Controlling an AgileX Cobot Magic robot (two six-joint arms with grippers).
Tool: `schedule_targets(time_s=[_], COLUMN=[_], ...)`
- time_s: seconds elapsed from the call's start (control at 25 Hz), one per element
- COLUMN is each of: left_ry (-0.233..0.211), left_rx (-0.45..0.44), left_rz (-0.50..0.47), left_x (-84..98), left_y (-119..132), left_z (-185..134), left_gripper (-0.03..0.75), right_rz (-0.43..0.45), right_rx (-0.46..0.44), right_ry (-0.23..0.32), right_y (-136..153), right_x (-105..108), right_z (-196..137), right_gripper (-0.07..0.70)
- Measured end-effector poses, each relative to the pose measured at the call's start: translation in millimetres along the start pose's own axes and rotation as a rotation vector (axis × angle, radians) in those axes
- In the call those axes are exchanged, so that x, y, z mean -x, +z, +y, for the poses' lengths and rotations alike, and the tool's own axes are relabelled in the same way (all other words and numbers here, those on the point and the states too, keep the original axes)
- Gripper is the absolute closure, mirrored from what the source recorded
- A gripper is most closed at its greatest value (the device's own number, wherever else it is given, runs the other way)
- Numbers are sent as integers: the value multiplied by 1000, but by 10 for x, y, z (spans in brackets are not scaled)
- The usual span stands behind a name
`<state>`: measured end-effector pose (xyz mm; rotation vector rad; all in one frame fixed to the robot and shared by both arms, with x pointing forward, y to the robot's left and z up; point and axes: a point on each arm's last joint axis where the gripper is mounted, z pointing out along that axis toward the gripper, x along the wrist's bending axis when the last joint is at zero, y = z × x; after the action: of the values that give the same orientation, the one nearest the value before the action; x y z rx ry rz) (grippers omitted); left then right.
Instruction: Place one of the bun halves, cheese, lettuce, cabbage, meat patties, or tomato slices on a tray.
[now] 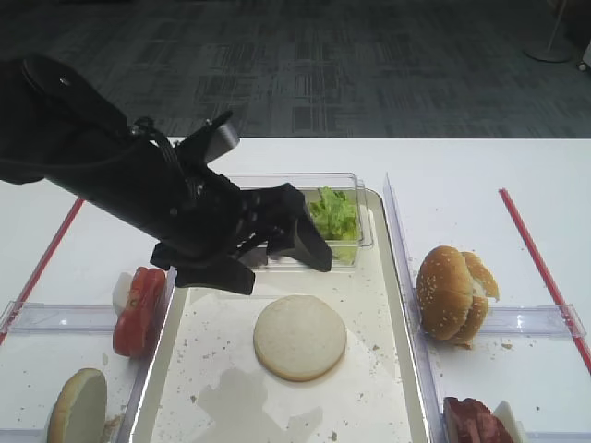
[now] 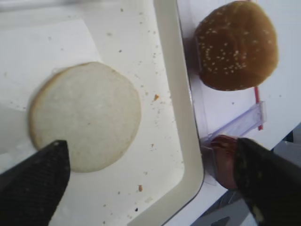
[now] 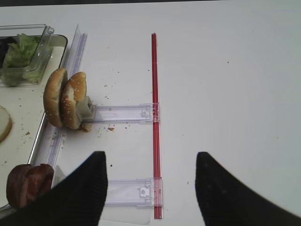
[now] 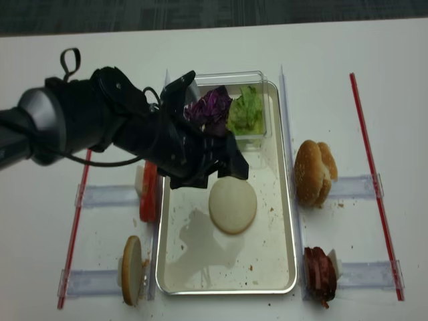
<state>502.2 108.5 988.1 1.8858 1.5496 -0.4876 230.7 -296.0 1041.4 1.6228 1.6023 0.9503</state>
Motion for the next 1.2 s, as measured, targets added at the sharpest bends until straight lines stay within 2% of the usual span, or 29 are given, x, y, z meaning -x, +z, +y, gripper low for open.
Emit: schedule_targets(time_s=[0.32,0.6,0.8,1.2], left_ry=[48,74,75,28], left_rx=[66,95,57,-37], left_rz=[-14,-8,146,498], left_x=[256,354,214,-283], left_y=[-432,-636,-654,-905], left_z=[-91,-163,-191,-194], left_gripper=[67,67,67,67], right_rz=[0,0,0,0], right_rx=[0,0,0,0], right_ry=[0,0,0,0], right_y=[0,0,0,0], right_x=[0,0,0,0], right_z=[0,0,0,0], right_gripper=[186,186,186,186])
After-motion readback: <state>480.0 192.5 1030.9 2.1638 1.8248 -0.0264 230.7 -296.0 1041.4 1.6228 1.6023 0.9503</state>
